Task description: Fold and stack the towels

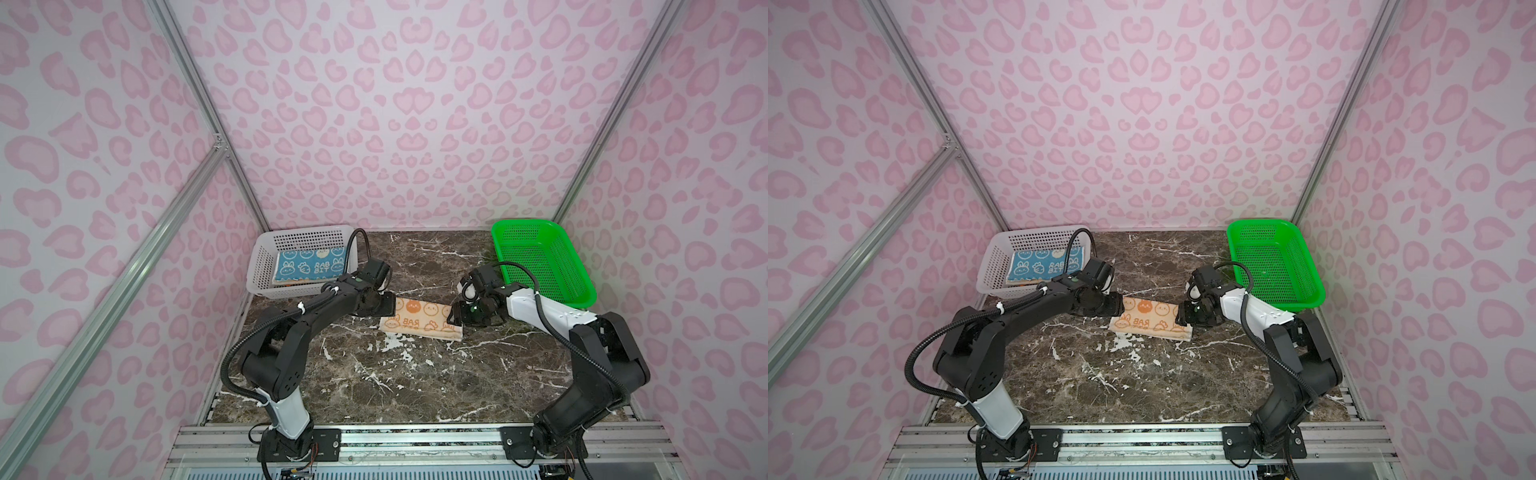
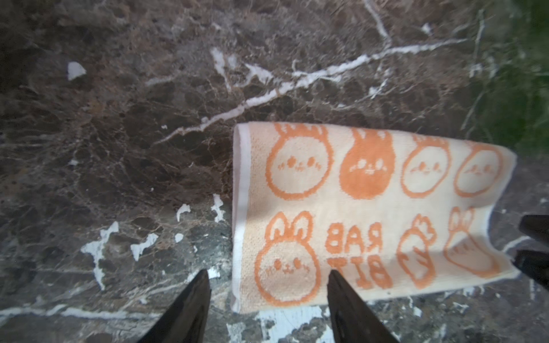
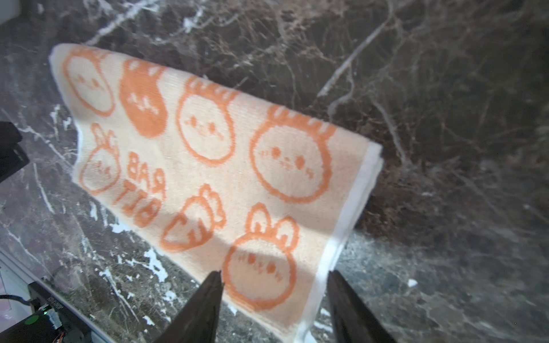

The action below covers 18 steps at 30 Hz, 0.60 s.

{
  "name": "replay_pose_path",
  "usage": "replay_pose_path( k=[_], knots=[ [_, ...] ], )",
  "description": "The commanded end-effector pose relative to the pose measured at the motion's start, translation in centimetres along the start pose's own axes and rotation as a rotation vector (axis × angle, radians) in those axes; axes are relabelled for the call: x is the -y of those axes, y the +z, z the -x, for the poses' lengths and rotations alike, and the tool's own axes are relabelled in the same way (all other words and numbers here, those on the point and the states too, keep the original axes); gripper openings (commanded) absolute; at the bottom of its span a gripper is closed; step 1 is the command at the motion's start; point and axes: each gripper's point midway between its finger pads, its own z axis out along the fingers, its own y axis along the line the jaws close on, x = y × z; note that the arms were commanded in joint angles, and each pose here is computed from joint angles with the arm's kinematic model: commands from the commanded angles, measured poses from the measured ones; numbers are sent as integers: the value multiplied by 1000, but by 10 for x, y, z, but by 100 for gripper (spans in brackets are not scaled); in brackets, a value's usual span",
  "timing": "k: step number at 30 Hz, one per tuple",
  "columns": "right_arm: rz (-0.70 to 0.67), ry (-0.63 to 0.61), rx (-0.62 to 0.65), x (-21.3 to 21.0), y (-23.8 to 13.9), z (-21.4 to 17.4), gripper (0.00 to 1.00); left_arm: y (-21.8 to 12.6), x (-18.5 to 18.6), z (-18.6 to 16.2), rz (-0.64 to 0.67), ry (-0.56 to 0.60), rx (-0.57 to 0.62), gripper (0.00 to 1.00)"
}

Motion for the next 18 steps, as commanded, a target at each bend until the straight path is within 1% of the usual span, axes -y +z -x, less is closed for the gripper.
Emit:
replay_pose_path(
  k=[1, 3, 5, 7, 9, 11, 18],
  knots=[
    [36, 21, 8, -12, -4, -2, 76, -13, 28, 9, -140, -46, 20, 69],
    [106, 35, 20, -25, -4, -3, 86, -13, 46, 8, -237, -85, -1, 70],
    [174, 58, 15, -34, 1, -5, 91, -9, 57, 6, -309, -117, -28, 70],
    [216, 73, 6, -40, 6, -9, 96, -4, 62, 2, -345, -141, -49, 70],
    [242, 79, -13, -43, 13, -16, 98, 2, 61, -4, -346, -153, -68, 71],
    [249, 91, -32, -41, 19, -22, 98, 9, 56, -12, -335, -160, -88, 71],
    [152, 112, -88, -9, 40, -35, 98, 40, 29, -49, -253, -182, -174, 71]
  ],
)
